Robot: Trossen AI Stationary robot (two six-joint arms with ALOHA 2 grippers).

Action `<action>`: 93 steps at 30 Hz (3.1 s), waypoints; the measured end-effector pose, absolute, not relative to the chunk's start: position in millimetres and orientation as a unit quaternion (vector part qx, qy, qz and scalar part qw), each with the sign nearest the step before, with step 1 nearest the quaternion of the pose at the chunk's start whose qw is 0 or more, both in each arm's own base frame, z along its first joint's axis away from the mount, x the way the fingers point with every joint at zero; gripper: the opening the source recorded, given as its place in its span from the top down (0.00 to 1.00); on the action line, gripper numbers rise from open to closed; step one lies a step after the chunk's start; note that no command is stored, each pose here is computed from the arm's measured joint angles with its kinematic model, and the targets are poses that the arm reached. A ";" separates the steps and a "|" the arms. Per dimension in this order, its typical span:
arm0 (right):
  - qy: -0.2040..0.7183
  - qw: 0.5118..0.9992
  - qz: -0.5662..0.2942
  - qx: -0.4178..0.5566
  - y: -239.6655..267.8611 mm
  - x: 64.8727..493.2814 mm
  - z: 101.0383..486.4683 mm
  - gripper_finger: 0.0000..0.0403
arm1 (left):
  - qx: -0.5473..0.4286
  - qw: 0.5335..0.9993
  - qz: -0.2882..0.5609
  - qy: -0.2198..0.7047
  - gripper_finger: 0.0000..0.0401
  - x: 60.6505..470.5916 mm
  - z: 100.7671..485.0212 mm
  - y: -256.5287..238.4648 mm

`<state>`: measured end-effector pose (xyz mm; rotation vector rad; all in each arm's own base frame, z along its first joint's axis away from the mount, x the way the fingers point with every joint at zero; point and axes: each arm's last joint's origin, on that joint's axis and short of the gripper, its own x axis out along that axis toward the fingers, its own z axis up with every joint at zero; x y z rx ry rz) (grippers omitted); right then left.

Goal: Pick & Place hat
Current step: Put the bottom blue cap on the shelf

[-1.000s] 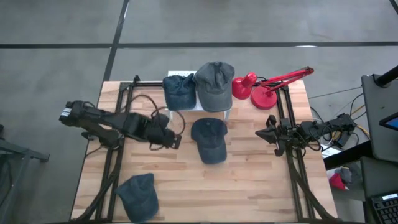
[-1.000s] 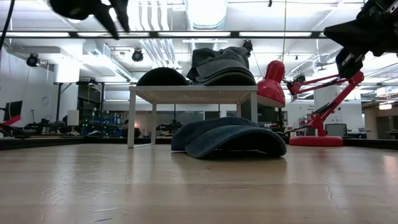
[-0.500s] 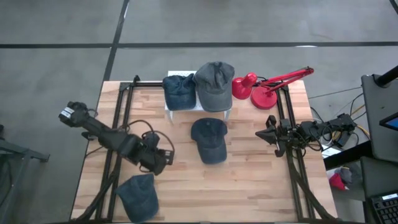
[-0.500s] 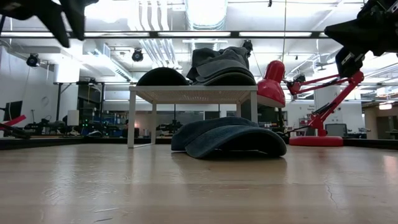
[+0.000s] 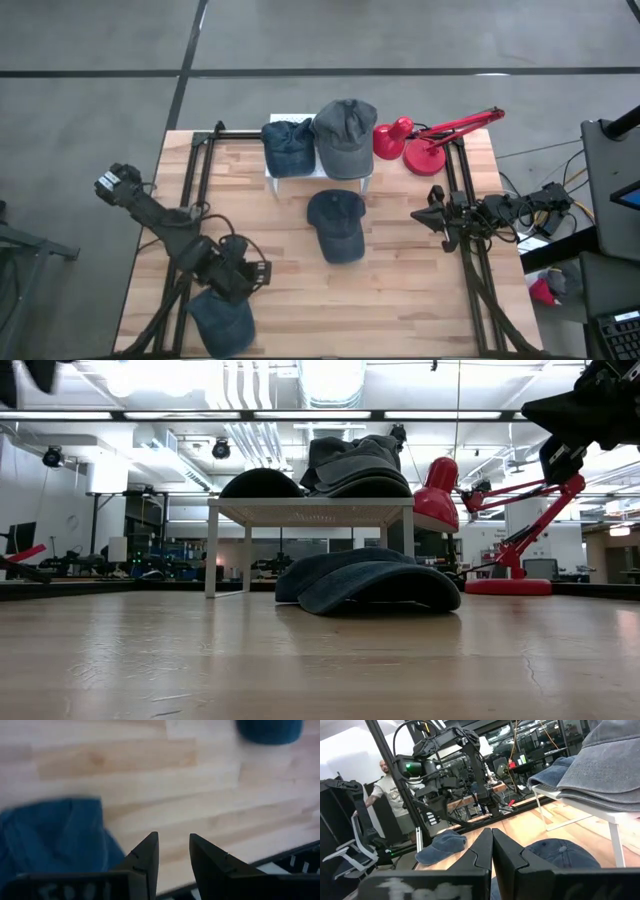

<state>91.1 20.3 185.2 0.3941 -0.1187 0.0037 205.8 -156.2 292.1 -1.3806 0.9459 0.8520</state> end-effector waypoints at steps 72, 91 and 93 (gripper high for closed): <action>-0.060 0.980 0.001 0.188 20.2 91.1 185.4 0.98 | -0.561 0.457 0.365 0.585 0.74 180.5 265.1 -214.5; -0.060 0.980 0.001 0.188 20.2 91.1 185.4 0.98 | -0.522 0.369 0.425 0.641 0.39 177.9 221.4 -222.2; -0.060 0.980 0.001 0.188 20.2 91.1 185.4 0.98 | -0.521 0.359 0.432 0.643 0.38 176.8 218.8 -222.0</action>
